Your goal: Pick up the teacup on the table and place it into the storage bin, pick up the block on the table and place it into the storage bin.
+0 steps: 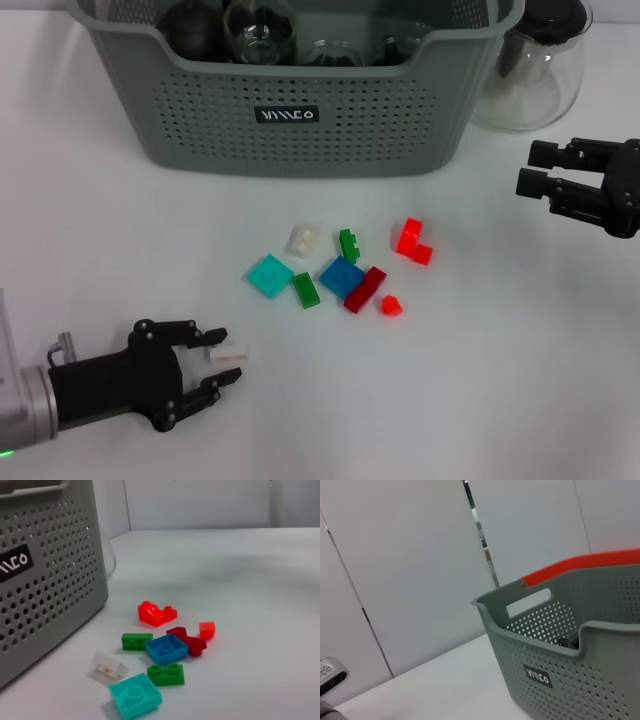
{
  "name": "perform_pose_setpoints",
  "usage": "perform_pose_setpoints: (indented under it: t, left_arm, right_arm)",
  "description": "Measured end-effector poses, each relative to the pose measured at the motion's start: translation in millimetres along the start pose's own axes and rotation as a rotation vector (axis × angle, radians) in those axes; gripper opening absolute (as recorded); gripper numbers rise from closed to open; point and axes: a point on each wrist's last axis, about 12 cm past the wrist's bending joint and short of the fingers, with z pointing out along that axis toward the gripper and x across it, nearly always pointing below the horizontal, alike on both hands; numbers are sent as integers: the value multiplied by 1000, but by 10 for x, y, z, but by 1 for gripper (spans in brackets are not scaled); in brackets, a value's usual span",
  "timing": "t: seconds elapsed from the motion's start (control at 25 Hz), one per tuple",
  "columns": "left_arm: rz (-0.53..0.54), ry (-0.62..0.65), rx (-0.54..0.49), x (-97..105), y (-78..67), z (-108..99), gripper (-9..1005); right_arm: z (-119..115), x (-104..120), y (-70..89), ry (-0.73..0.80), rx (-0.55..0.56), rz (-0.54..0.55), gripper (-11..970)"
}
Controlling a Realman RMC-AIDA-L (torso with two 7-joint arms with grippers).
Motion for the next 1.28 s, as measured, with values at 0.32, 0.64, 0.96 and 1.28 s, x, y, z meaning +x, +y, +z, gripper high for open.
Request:
perform_pose_setpoints:
  t: [0.32, 0.64, 0.96, 1.28]
  left_arm:
    - [7, -2, 5, -11, 15, 41, 360]
    - [8, 9, -15, -8, 57, 21, 267]
    - [-59, -98, -23, -144, 121, -202, 188]
    - [-201, -461, 35, -760, 500, -348, 187]
  right_arm:
    - [5, 2, 3, 0, -2, 1, 489]
    - [11, -7, -3, -1, -1, -1, 489]
    - [16, -36, -13, 0, -6, 4, 489]
    - [40, -42, -16, -1, -6, 1, 488]
